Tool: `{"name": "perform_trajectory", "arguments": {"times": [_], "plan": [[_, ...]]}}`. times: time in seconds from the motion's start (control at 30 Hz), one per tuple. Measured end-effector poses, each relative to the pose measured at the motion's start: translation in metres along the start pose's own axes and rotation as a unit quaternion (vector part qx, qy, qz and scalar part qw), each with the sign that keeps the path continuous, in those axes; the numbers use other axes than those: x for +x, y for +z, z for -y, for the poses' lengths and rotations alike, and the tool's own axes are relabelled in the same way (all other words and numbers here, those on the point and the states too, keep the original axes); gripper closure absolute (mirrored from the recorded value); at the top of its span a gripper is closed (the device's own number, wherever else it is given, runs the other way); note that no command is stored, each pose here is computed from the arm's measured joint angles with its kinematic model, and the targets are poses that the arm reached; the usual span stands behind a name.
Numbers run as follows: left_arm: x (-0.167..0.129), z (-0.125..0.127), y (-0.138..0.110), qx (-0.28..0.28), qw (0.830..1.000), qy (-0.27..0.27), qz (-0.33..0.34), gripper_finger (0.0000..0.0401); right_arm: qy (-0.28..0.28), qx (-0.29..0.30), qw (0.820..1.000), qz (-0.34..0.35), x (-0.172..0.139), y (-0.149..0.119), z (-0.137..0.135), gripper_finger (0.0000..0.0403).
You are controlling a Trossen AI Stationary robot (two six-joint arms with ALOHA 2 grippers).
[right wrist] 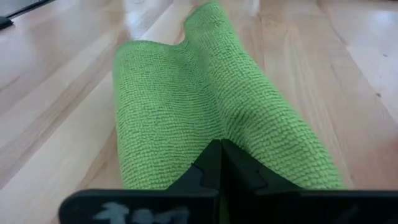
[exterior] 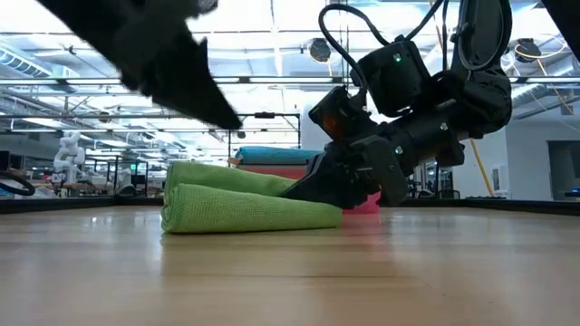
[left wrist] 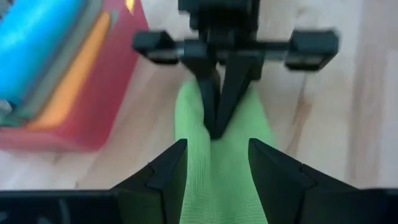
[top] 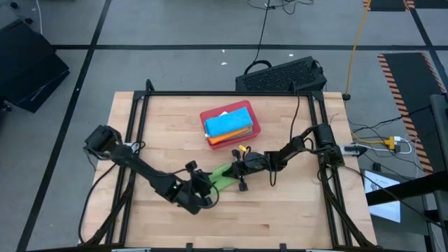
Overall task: Fold microfiber towels
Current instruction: Fold the green microfiber cloth
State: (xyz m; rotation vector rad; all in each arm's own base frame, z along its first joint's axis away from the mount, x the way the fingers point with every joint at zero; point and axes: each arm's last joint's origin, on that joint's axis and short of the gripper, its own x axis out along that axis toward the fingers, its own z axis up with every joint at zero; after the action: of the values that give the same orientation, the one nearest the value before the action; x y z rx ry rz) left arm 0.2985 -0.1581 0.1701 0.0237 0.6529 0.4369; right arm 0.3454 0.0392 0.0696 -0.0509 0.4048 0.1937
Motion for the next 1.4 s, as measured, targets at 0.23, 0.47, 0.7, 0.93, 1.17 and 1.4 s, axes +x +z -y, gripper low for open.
{"name": "perform_trajectory", "arguments": {"times": [0.23, 0.47, 0.7, 0.93, 1.17, 1.4], "plan": [[0.004, -0.004, -0.010, -0.042, 0.998, 0.032, -0.025, 0.0228, 0.008, -0.005, 1.000, 0.008, -0.003, 0.009, -0.005, 0.0403], [-0.001, -0.010, -0.015, -0.063, 0.995, 0.023, -0.076, 0.0228, 0.010, -0.014, 1.000, 0.016, -0.007, 0.017, -0.007, 0.0403], [0.006, -0.018, -0.030, -0.089, 0.990, 0.021, -0.108, 0.0228, 0.010, -0.014, 1.000, 0.018, -0.007, 0.018, -0.007, 0.0403], [0.017, -0.022, -0.045, -0.101, 0.990, -0.021, -0.100, 0.0228, 0.010, -0.018, 1.000, 0.015, -0.007, 0.017, -0.007, 0.0403], [0.017, -0.015, -0.039, -0.059, 0.993, -0.071, -0.068, 0.0286, 0.011, -0.018, 1.000, 0.013, -0.009, 0.020, -0.008, 0.0403], [0.010, -0.017, -0.032, -0.034, 0.995, -0.081, -0.057, 0.0386, 0.004, -0.017, 0.999, -0.029, -0.034, 0.049, -0.010, 0.0388]]}}
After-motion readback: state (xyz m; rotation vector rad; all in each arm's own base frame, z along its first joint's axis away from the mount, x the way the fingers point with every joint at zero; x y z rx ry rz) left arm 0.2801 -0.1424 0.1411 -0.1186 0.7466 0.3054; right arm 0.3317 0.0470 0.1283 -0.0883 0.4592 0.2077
